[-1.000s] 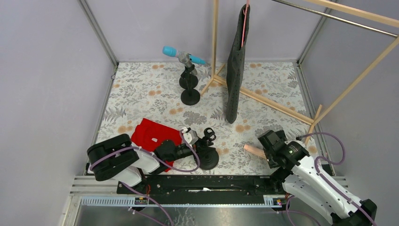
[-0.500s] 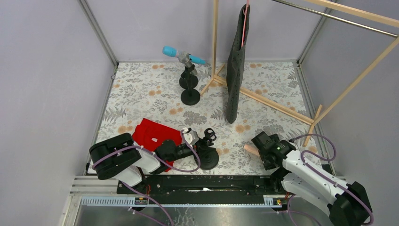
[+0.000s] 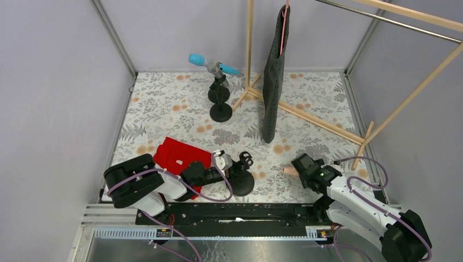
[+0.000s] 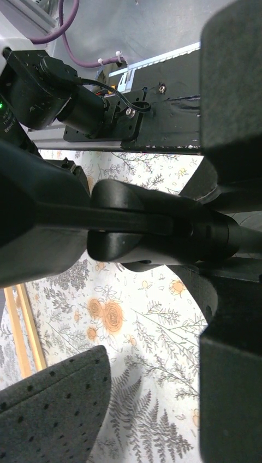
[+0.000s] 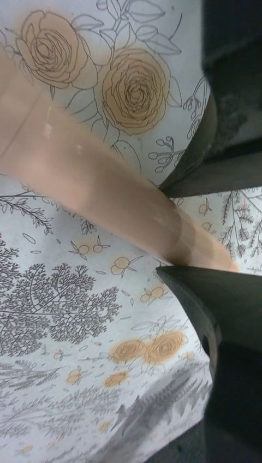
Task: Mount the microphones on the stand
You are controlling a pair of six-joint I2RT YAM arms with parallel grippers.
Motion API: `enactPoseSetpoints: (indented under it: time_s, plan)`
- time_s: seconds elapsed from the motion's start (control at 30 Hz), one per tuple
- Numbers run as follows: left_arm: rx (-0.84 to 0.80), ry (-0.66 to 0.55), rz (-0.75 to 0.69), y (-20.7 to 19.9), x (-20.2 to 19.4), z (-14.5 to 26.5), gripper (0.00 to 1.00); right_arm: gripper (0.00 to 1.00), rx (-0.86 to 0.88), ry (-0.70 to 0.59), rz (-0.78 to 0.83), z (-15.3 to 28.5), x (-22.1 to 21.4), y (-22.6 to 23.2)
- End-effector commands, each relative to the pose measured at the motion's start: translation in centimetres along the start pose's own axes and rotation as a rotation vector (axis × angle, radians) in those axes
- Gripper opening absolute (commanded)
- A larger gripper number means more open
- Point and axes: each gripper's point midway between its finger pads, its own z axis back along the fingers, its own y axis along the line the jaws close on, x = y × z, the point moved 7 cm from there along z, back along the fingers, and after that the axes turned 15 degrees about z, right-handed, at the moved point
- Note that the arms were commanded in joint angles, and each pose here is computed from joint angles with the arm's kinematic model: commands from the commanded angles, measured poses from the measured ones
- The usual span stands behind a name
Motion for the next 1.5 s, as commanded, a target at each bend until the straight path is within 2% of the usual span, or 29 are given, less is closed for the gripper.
enactPoseSetpoints:
  time_s: [0.0,0.13,0.23,0.37,0.43,0.57,0.67,0.7,0.77,0.83,1.0,1.13,1.47]
  plan:
    - [-0.118,-0.139,-0.106,-1.4,3.6,-1.8,0.00,0.46,-0.019,-0.039,0.031,-0.8,0.1,-1.4]
    - [-0.118,-0.146,-0.102,-1.4,3.5,-1.8,0.00,0.32,0.124,-0.052,0.170,0.0,0.4,0.2]
    - [-0.114,-0.149,-0.101,-1.4,3.5,-1.7,0.00,0.29,0.304,-0.014,0.372,0.9,-0.2,2.0]
    - [-0.099,-0.150,-0.113,-1.3,3.4,-1.3,0.00,0.30,0.439,0.061,0.527,1.8,-1.3,3.1]
    - [-0.083,-0.151,-0.117,-1.1,3.3,-0.9,0.00,0.34,0.466,0.107,0.613,2.0,-1.9,3.4]
    - [-0.066,-0.137,-0.132,-1.0,3.3,-0.6,0.00,0.33,0.441,0.230,0.803,2.1,-3.0,3.6]
    - [-0.059,-0.123,-0.149,-1.0,3.2,-0.5,0.00,0.28,0.402,0.329,0.911,2.1,-3.7,3.7]
    - [-0.056,-0.122,-0.153,-0.9,3.3,-0.5,0.00,0.30,0.391,0.338,0.931,2.2,-3.7,3.9]
    - [-0.053,-0.119,-0.160,-0.9,3.4,-0.4,0.00,0.50,0.368,0.335,0.962,2.2,-3.4,4.0]
    - [-0.052,-0.118,-0.163,-0.9,3.4,-0.4,0.00,0.66,0.345,0.291,0.968,2.2,-2.8,4.1]
    - [-0.053,-0.111,-0.154,-0.9,3.3,-0.5,0.00,0.84,0.310,0.139,0.948,2.2,-1.0,5.1]
    - [-0.065,-0.108,-0.135,-1.0,3.0,-0.4,0.00,0.87,0.269,0.080,0.956,2.0,-0.1,6.3]
    - [-0.076,-0.122,-0.089,-1.2,2.8,-0.5,0.00,0.87,0.219,0.054,0.852,0.3,0.2,8.7]
